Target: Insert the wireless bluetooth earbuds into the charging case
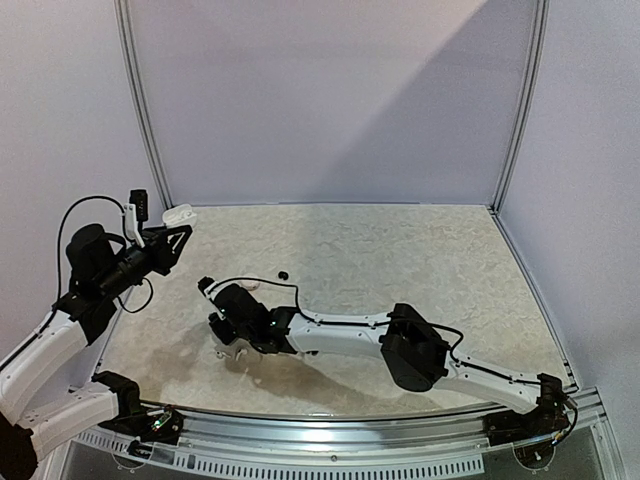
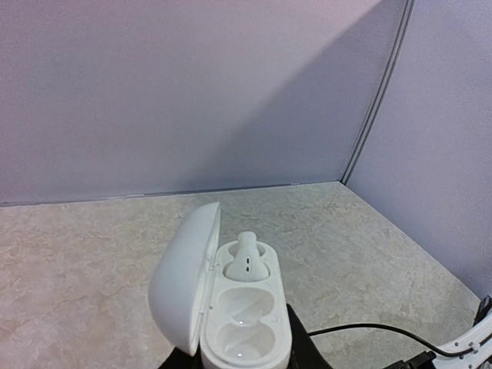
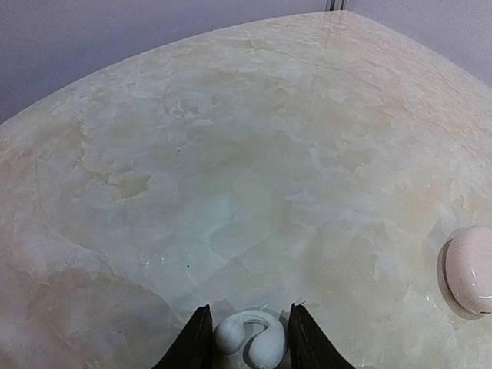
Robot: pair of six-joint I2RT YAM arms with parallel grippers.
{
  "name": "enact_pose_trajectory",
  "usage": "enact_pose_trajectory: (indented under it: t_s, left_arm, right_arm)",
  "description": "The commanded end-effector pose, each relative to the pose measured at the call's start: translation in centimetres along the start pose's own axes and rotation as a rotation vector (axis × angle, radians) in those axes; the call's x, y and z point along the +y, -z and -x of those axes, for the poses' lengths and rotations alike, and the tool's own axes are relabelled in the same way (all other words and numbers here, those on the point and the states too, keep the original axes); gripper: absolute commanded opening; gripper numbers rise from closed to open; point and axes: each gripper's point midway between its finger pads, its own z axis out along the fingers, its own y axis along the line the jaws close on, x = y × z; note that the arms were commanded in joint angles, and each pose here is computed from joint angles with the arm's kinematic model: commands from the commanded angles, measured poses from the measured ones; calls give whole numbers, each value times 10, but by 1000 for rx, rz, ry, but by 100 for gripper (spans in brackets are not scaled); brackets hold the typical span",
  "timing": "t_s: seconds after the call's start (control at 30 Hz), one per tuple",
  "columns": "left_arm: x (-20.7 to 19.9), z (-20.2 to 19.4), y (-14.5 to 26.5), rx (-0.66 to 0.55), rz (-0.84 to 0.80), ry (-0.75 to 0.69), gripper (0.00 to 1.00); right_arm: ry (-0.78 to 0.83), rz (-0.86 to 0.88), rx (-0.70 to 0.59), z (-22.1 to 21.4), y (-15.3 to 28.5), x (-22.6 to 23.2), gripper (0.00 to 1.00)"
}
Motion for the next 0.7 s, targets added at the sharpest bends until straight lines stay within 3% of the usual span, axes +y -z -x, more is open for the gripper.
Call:
enact_pose_trajectory:
  t_s: [0.0, 0.13, 0.33, 0.67]
  left_arm:
    - [6, -3, 2, -8, 19, -5, 0]
    - [4, -2, 4, -11, 14, -7, 0]
    - [2, 0, 5, -16, 4, -11, 0]
    - [-5, 1, 6, -12, -28, -10, 0]
  right_arm:
    - [47, -27, 114, -47, -6, -11, 33]
    - [67, -26, 103, -33, 3, -12, 25]
    - [64, -29, 52, 2, 24, -15, 22]
    - [-31, -121, 73, 14, 63, -54, 18]
